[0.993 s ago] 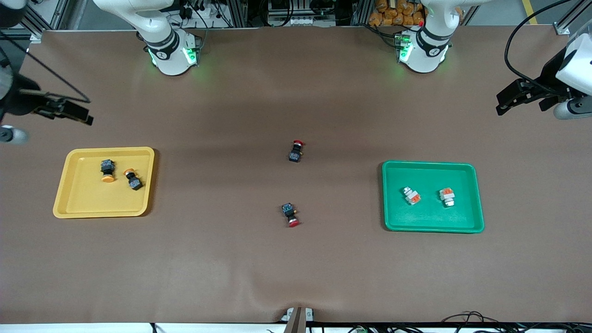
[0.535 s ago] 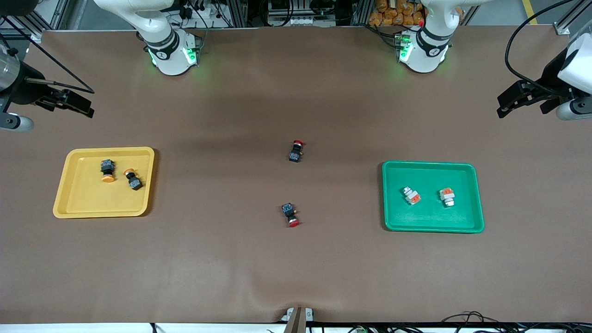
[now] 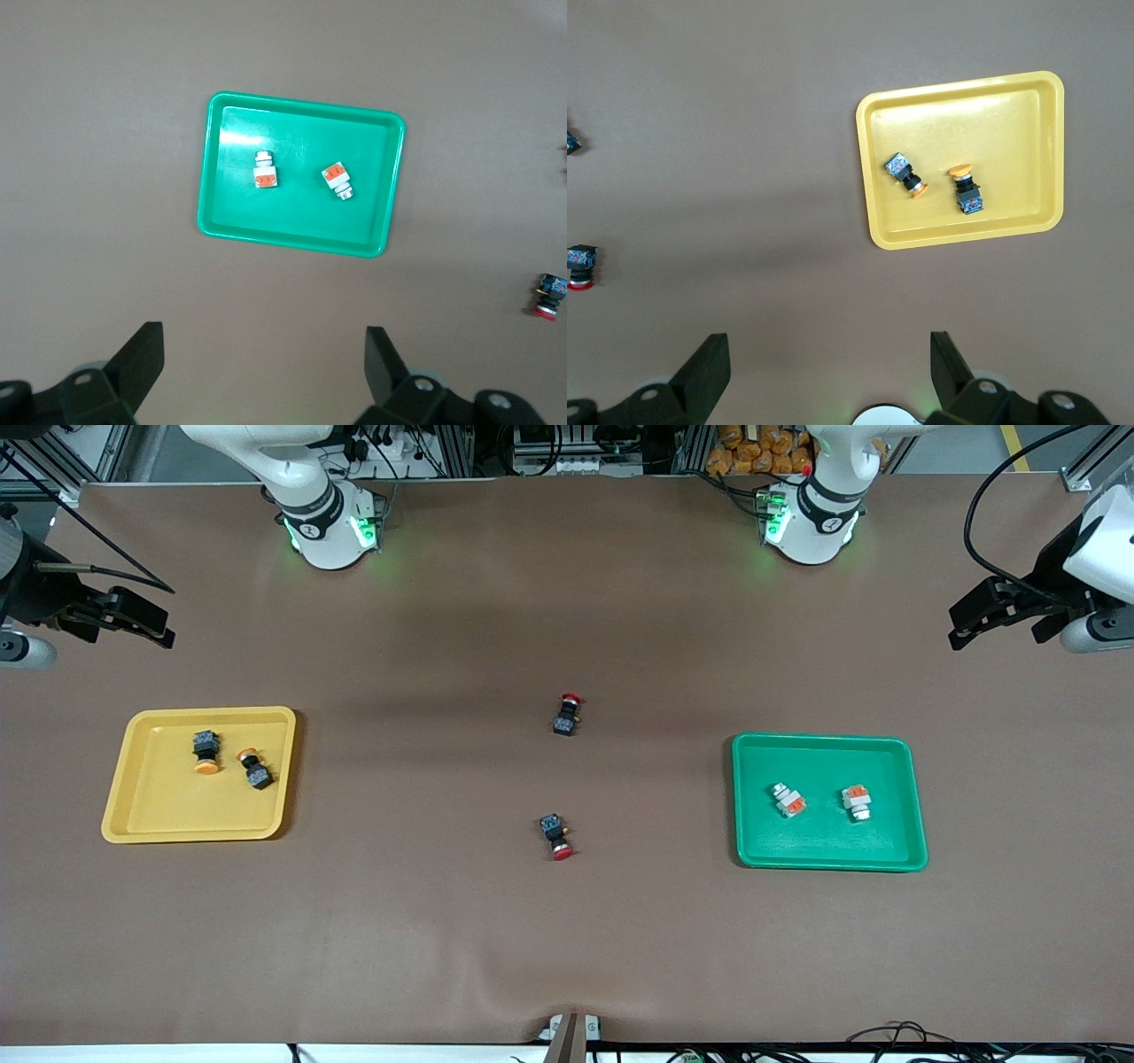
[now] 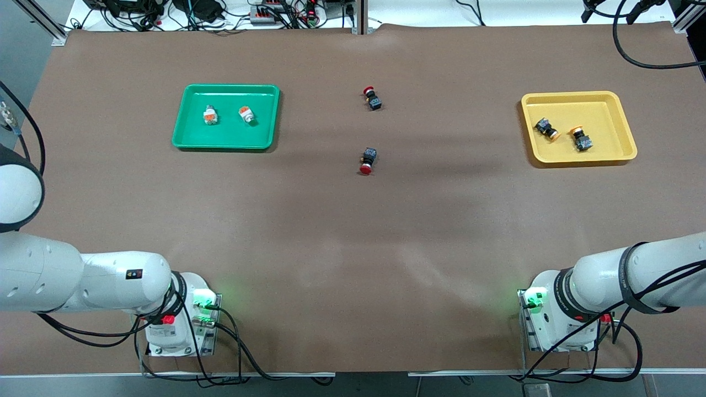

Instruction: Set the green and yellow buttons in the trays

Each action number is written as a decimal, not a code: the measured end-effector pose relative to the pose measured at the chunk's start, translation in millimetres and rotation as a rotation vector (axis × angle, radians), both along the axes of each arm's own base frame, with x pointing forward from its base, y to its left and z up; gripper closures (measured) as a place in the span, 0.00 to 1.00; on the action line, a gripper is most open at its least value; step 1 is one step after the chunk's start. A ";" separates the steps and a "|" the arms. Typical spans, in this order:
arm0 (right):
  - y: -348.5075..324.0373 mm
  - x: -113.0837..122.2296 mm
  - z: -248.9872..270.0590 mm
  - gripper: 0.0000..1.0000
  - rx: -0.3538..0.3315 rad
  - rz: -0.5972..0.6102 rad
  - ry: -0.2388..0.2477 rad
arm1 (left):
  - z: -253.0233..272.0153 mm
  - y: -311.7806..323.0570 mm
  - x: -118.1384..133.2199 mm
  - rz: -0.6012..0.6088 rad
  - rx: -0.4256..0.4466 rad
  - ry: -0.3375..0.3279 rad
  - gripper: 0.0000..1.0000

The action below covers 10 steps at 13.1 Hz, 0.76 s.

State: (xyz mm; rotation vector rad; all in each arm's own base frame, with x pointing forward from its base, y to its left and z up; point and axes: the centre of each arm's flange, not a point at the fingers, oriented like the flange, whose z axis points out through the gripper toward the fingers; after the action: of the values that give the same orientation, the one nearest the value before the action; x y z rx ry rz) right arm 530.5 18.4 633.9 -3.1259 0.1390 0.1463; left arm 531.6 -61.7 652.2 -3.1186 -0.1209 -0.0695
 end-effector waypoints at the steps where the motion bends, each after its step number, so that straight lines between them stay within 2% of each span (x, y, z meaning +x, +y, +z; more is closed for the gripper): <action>1: 0.0 0.0 0.0 0.00 0.000 0.002 0.000 | -0.1 -0.4 -0.1 -0.002 0.000 0.001 0.00; 5: -0.5 0.0 0.0 0.00 0.001 0.005 0.000 | -0.7 -2.0 -1.0 -0.005 0.001 0.007 0.00; 10: -3.4 0.1 0.0 0.00 0.001 0.001 0.000 | -3.6 -14.0 -7.1 -0.027 0.007 0.048 0.00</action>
State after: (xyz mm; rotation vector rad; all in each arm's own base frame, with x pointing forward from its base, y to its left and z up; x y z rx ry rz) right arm 530.6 15.0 633.9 -3.1253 0.1369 0.1466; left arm 524.6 -75.7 648.6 -3.1123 -0.0770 0.0041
